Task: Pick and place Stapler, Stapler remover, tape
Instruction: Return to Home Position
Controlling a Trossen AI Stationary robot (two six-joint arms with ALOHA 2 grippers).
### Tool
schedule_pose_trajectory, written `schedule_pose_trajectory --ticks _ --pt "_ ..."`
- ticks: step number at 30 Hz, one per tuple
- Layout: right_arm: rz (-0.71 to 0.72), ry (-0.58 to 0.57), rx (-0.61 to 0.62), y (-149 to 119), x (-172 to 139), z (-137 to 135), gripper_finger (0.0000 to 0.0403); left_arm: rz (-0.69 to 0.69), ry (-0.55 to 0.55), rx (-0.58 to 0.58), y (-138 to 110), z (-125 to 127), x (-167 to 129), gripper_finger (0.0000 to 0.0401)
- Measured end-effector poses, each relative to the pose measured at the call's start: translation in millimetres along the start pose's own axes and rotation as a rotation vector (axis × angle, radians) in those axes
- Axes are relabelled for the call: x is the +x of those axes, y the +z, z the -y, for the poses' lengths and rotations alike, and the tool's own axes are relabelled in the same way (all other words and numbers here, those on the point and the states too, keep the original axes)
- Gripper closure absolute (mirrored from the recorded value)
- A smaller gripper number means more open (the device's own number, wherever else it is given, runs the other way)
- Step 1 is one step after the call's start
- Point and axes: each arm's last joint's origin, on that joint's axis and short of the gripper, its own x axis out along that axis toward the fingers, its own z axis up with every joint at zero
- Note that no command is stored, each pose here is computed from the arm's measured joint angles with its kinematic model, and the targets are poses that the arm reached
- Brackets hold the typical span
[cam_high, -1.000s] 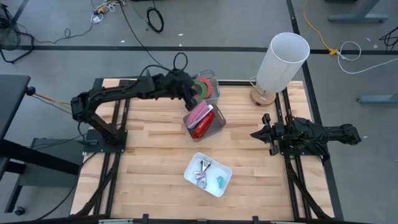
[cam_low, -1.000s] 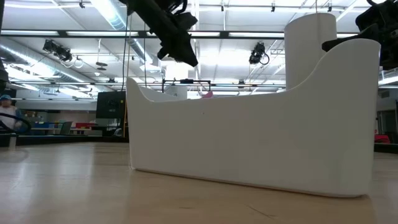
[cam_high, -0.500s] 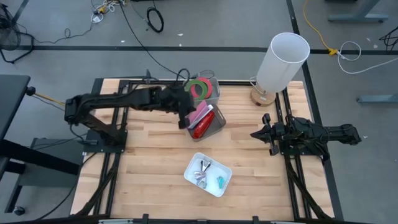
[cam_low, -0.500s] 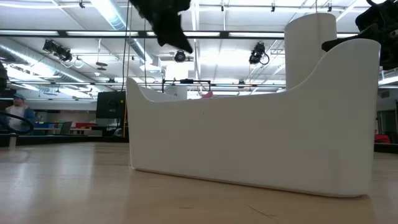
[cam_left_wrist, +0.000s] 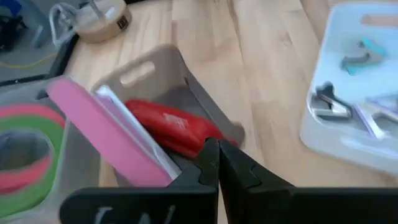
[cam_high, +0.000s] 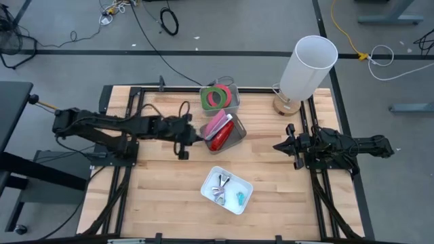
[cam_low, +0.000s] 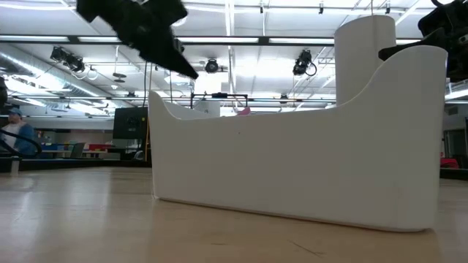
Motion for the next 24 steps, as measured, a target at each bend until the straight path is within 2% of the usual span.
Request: schedule_pose_trajectory --ticks 8,15,24 --pt "0.000 0.000 0.000 0 0 0 0.0401 0.130 0.009 -0.008 -39 11 -11 0.0399" --pt "0.000 0.000 0.000 0 0 0 0.0401 0.176 0.017 -0.019 -69 16 -25 0.0400" --pt "0.000 0.000 0.000 0 0 0 0.0401 0.232 -0.029 -0.024 -98 21 -37 0.0400"
